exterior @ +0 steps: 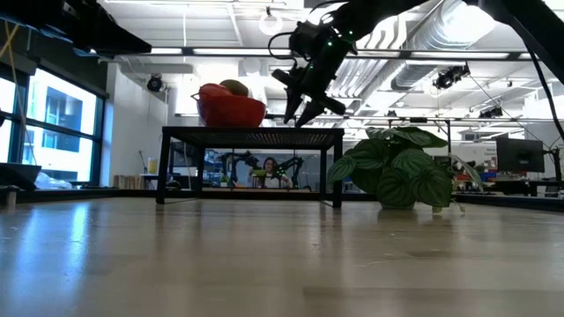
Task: Pick & Place Fruit
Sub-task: Return to Home Position
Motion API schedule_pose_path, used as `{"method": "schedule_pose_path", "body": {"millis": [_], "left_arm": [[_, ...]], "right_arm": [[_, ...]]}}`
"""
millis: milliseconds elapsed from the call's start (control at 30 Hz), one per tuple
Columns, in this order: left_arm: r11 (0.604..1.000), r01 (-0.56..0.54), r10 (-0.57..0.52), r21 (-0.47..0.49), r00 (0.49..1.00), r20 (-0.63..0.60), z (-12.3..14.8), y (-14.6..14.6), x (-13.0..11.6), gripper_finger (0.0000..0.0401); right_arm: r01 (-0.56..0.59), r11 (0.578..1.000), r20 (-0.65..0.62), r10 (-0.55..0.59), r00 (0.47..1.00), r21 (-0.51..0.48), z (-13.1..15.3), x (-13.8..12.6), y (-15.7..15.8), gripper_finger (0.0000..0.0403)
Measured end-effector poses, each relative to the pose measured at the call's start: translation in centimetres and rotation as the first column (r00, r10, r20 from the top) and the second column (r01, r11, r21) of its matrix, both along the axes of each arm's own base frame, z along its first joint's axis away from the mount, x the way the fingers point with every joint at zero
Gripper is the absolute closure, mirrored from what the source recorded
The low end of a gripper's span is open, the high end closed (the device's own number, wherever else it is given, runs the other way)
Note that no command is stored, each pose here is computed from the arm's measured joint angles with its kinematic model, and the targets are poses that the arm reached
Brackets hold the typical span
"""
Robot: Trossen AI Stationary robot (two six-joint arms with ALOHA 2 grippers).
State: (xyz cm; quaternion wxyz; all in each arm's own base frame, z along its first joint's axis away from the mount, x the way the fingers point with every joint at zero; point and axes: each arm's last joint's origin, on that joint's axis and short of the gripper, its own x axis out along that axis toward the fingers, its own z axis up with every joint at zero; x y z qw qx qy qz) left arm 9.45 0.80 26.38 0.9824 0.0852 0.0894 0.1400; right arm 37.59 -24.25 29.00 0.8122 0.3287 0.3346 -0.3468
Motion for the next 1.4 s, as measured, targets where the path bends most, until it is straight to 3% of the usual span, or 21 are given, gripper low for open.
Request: {"method": "schedule_pose_path", "body": {"millis": [133, 267, 500, 633, 833, 1000, 1133, 1267, 1400], "left_arm": [[1.0, 0.0, 0.0, 0.0, 1.0, 0.0, 0.0, 0.0, 0.0, 0.0401], [1.0, 0.0, 0.0, -0.001, 1.0, 0.001, 0.0, 0.0, 0.0, 0.0401], [1.0, -0.003, 0.003, -0.021, 1.0, 0.007, 0.0, 0.0, 0.0, 0.0401], [1.0, -0.003, 0.003, -0.022, 1.0, 0.007, 0.0, 0.0, 0.0, 0.0401], [0.999, -0.005, 0.006, -0.042, 0.999, 0.041, 0.3, 0.0, 0.0, 0.0401], [0.996, -0.009, 0.015, -0.089, 0.998, 0.064, 0.4, 0.0, 0.0, 0.0401], [0.996, -0.01, 0.016, -0.093, 0.998, 0.065, 0.3, 0.0, 0.1, 0.0401], [0.995, -0.01, 0.016, -0.095, 0.998, 0.064, 0.3, 0.0, 0.0, 0.0401], [0.995, -0.01, 0.016, -0.096, 0.998, 0.064, 0.3, 0.0, 0.0, 0.0401]], "right_arm": [[0.0, 1.0, 0.011, 0.0, 1.0, -0.01, 0.1, 0.1, -0.1, 0.024], [-0.04, 0.998, 0.029, 0.042, 0.999, -0.054, 1.2, -0.1, 0.3, 0.0249], [-0.144, 0.969, 0.051, 0.157, 0.986, -0.199, 5.6, -1.7, 2.1, 0.0324], [-0.232, 0.934, 0.019, 0.246, 0.969, -0.27, 6.6, -1.5, 3.6, 0.0384], [-0.376, 0.867, -0.027, 0.389, 0.921, -0.329, 6.8, 0.0, 6.6, 0.04], [-0.477, 0.797, -0.05, 0.496, 0.867, -0.371, 5.3, 1.9, 9.8, 0.0401], [-0.505, 0.766, -0.031, 0.539, 0.842, -0.397, 3.4, 3.0, 11.7, 0.0401], [-0.472, 0.78, 0.01, 0.522, 0.853, -0.411, 0.0, 3.8, 13.3, 0.0401], [-0.424, 0.793, 0.137, 0.524, 0.841, -0.438, -3.2, 4.3, 15.3, 0.0401]]}}
